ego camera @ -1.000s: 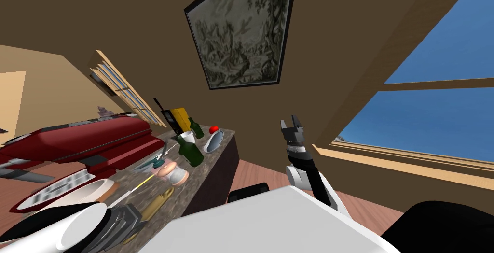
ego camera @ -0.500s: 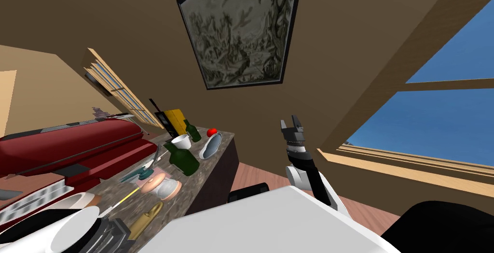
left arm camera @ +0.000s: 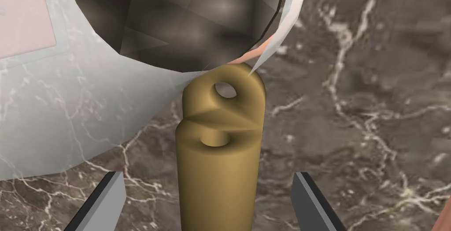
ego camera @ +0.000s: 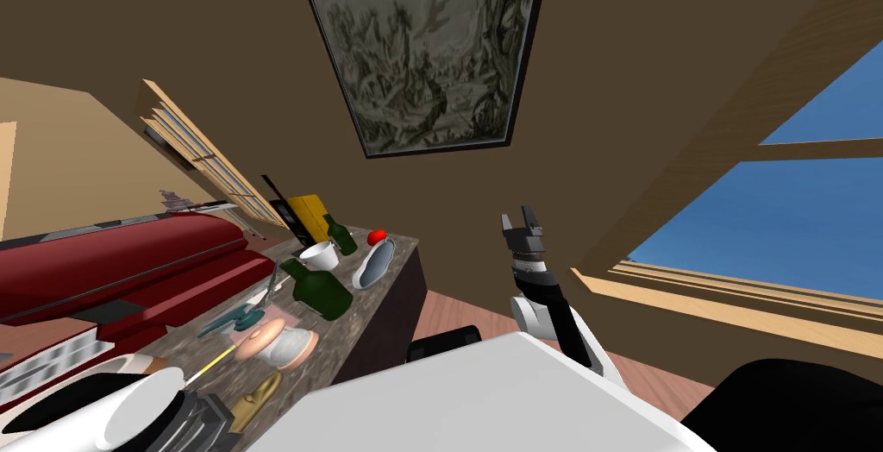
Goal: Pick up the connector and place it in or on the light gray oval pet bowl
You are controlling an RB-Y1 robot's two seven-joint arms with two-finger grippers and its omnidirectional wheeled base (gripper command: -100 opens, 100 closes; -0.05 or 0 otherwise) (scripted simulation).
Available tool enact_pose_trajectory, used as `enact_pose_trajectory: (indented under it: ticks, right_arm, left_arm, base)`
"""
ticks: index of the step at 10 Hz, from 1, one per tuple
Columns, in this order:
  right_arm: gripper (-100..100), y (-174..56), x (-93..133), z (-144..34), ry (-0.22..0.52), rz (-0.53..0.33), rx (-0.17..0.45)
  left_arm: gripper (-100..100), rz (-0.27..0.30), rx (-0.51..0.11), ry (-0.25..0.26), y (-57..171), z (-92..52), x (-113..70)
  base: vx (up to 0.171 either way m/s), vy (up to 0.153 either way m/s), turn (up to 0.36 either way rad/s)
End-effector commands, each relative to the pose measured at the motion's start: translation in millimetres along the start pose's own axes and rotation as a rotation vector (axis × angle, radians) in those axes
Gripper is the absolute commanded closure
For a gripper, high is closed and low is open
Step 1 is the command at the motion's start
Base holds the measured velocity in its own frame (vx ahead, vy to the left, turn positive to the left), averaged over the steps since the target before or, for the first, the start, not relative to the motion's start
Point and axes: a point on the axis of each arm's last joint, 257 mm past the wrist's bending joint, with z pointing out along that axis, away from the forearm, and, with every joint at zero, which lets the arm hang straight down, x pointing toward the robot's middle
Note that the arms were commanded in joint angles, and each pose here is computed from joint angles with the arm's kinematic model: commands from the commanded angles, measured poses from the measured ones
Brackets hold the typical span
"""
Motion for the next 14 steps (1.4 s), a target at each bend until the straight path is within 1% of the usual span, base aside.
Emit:
enact_pose_trajectory:
  ticks: [1,2,3,4,8,9,10,12,13,14]
  right_arm:
    - [0,0.0,0.0,0.0,0.000,0.000,0.000]
    - [0,0.0,0.0,0.0,0.000,0.000,0.000]
    - [0,0.0,0.0,0.0,0.000,0.000,0.000]
    - [0,0.0,0.0,0.0,0.000,0.000,0.000]
    - [0,0.0,0.0,0.0,0.000,0.000,0.000]
    - [0,0.0,0.0,0.0,0.000,0.000,0.000]
    - [0,0.0,0.0,0.0,0.000,0.000,0.000]
    - [0,0.0,0.0,0.0,0.000,0.000,0.000]
    - [0,0.0,0.0,0.0,0.000,0.000,0.000]
    - [0,0.0,0.0,0.0,0.000,0.000,0.000]
  left_arm:
    - [-100,0.001,0.002,0.002,-1.3,7.1,0.5]
    - [-100,0.002,0.003,0.002,-1.9,12.2,0.9]
    - [-100,0.001,0.002,0.002,-0.4,8.4,0.6]
    - [100,0.002,0.003,0.002,-0.8,8.8,0.9]
    - [100,0.002,0.002,0.002,-0.6,8.8,0.7]
    - [0,0.002,0.003,0.002,-0.7,8.8,0.8]
    - [100,0.001,0.002,0.001,-0.1,-0.4,-0.3]
    - [100,0.000,0.002,0.000,1.2,-7.9,-1.1]
    - [100,0.001,0.004,0.002,0.6,-5.6,-1.6]
    - [0,0.001,0.003,0.001,0.8,-6.2,-2.0]
  base:
    - [-0.007,-0.005,0.005]
    - [-0.007,-0.003,0.006]
    - [0.000,0.000,0.000]
    - [0.000,0.000,0.000]
    - [0.000,0.000,0.000]
    - [0.000,0.000,0.000]
    - [0.004,0.003,-0.011]
    - [0.007,0.006,-0.008]
    - [0.000,0.000,0.000]
    - [0.000,0.000,0.000]
